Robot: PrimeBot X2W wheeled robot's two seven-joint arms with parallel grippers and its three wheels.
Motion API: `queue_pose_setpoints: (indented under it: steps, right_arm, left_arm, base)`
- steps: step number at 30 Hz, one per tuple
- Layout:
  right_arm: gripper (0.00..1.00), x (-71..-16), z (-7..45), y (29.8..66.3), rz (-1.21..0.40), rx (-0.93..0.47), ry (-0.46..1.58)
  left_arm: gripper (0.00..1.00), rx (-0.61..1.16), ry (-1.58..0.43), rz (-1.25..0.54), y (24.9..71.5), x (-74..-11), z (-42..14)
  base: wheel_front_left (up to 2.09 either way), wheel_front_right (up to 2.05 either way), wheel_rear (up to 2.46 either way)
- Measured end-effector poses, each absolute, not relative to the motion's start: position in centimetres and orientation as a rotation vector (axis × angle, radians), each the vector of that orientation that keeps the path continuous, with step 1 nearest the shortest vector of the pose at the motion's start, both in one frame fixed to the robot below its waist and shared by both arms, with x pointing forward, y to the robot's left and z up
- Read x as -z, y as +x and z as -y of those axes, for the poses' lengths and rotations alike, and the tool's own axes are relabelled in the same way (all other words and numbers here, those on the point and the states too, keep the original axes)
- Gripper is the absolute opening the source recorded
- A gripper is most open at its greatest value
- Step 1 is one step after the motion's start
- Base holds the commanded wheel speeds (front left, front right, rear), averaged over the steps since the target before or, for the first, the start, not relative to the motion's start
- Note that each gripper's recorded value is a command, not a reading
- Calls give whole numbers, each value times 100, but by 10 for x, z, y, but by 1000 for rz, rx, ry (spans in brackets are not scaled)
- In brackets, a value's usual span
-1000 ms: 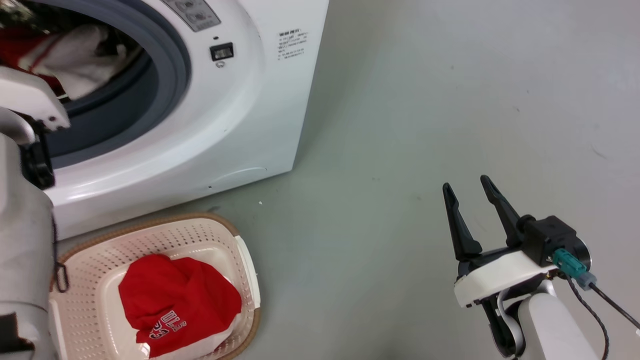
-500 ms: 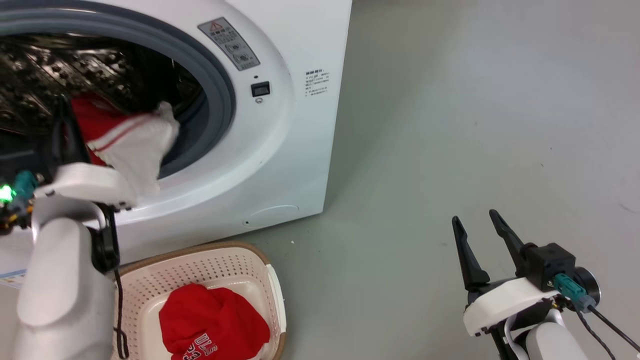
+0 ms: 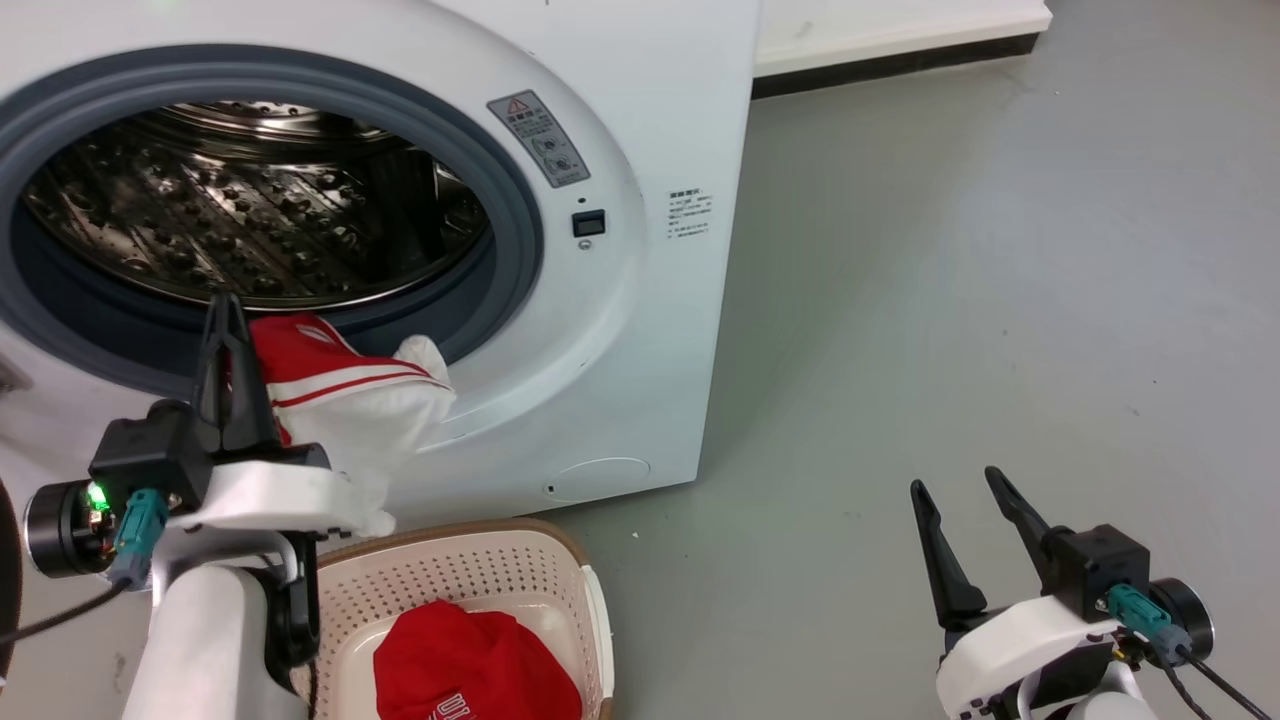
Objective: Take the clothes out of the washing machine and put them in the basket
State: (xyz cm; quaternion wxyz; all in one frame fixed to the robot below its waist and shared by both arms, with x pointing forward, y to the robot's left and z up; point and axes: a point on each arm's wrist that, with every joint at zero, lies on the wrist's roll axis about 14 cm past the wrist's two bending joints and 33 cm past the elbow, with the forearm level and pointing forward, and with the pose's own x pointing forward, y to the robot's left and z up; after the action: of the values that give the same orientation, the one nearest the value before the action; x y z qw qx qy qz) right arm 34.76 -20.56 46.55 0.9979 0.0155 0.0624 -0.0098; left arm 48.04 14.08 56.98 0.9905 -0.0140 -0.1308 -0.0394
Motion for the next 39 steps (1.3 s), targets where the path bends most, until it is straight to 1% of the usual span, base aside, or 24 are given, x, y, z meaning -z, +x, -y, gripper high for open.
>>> queue_pose_setpoints:
  steps: [7, 9, 11, 18, 25, 39]
  right_arm:
    - [100, -467, 193, 351, -132, -22, 20]
    - [100, -467, 189, 353, -137, -33, 18]
    - [100, -467, 187, 356, -137, -42, 18]
    - [100, -458, 181, 365, -166, -60, 16]
    - [100, -443, 180, 385, -194, -68, 19]
    - [100, -380, 186, 425, -296, -59, 48]
  left_arm:
    - [0, 79, -22, 331, 450, -601, -142]
    - [0, 72, -20, 327, 443, -602, -144]
    - [0, 63, -26, 286, 438, -592, -145]
    - [0, 33, -71, 29, 431, -509, -146]
    - [0, -9, -92, -212, 433, -413, -152]
    - [0, -22, -61, -640, 436, -242, -153]
  base:
    - [0, 0, 0]
    - [0, 0, 0]
    - [0, 0, 0]
    - [0, 0, 0]
    - [0, 0, 0]
    - [0, 0, 0]
